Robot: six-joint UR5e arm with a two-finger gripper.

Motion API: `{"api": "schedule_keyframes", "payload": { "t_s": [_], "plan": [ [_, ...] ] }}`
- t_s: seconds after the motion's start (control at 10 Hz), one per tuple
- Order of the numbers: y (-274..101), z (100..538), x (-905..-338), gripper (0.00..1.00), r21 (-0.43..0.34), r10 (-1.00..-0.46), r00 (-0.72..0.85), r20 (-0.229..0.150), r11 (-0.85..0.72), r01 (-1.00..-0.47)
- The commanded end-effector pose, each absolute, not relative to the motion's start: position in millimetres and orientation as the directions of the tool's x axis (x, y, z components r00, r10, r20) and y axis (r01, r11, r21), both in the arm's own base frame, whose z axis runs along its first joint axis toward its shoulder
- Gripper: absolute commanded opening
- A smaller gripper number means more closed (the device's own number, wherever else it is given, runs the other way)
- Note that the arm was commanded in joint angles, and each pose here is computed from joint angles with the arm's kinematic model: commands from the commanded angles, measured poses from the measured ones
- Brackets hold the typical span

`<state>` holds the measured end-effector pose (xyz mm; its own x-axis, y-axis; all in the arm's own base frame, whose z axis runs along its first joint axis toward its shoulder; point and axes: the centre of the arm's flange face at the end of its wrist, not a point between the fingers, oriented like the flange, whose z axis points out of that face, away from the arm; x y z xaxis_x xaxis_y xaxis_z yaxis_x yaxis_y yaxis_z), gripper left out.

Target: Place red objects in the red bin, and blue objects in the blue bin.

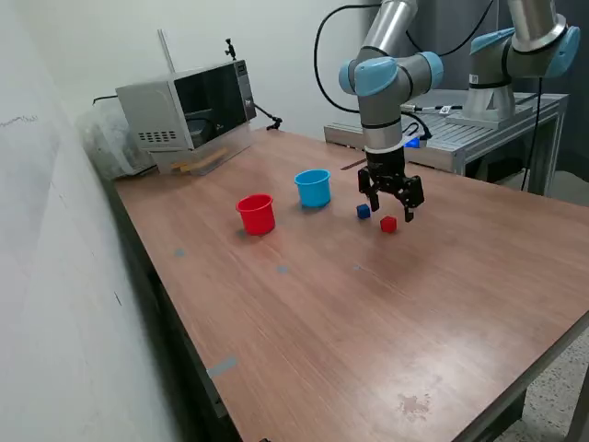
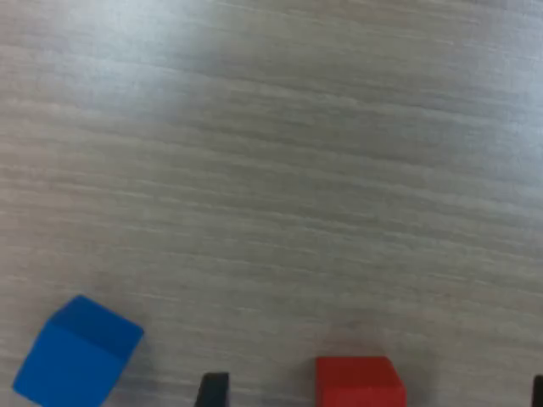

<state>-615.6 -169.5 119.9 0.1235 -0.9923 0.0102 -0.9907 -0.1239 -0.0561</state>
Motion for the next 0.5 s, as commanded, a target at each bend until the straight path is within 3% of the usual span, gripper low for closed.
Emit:
{"api": "schedule_keyframes", "payload": {
  "t_s": [0.0, 0.4],
  "plan": [
    [-172.0, 121.3, -615.8, 1.0, -0.053, -0.992, 0.127, 0.01, -0.127, -0.99],
    [-172.2, 123.4, -617.1, 1.0, -0.048, -0.992, 0.127, 0.011, -0.127, -0.991]
  ]
}}
